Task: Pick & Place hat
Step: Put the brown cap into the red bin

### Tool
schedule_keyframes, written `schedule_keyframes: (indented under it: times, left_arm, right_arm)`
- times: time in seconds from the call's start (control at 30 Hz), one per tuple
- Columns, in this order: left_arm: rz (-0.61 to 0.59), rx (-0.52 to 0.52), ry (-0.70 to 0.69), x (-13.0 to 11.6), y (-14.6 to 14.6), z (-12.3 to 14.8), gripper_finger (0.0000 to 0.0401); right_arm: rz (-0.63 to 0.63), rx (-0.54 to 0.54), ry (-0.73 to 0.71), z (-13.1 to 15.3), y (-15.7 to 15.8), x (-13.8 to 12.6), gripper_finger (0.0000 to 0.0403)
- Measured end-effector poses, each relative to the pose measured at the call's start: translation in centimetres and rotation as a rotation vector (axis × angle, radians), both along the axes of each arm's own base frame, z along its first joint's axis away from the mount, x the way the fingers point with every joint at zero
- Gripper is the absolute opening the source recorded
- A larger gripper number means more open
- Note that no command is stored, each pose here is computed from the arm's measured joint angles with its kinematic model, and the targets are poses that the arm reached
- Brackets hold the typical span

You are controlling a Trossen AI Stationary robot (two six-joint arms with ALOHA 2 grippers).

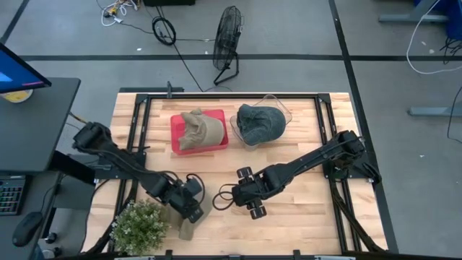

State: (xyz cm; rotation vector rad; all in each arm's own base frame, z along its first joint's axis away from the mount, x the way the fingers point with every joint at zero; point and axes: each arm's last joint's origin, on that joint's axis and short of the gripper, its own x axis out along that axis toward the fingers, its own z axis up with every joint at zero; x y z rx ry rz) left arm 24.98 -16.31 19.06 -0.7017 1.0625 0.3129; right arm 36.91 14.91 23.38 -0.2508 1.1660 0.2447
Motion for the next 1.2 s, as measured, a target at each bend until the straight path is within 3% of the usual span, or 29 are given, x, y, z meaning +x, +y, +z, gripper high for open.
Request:
schedule_keyframes:
  times: [0.17,0.3,0.43,0.63,0.77,1.03,1.2]
  left_arm:
    - [-0.024,-0.027,-0.019,-0.1,-0.7,2.1,0.0169]
    - [0.039,-0.045,0.069,-0.5,-1.1,3.3,0.0169]
    - [0.154,-0.053,0.164,-1.5,-1.1,2.7,0.0169]
    - [0.202,-0.138,0.104,-1.2,-2.1,2.0,0.0169]
    - [0.232,-0.116,0.115,-1.0,-2.3,1.1,0.0169]
    - [0.194,-0.094,0.189,-0.5,-2.9,-1.0,0.0165]
    - [0.131,-0.082,0.164,0.2,-3.1,-1.6,0.0116]
  right_arm:
    - [0.026,-0.008,-0.013,0.0,0.0,0.1,0.0201]
    - [0.05,-0.008,-0.04,0.2,0.1,0.3,0.0201]
    - [0.074,-0.004,-0.082,0.3,0.3,0.7,0.0201]
    - [0.11,-0.009,-0.124,0.5,0.3,1.0,0.0201]
    - [0.106,-0.008,-0.124,0.5,0.2,1.1,0.0201]
    - [0.111,0.015,-0.203,0.9,0.5,1.7,0.0201]
    - [0.135,0.006,-0.216,1.0,0.5,1.8,0.0201]
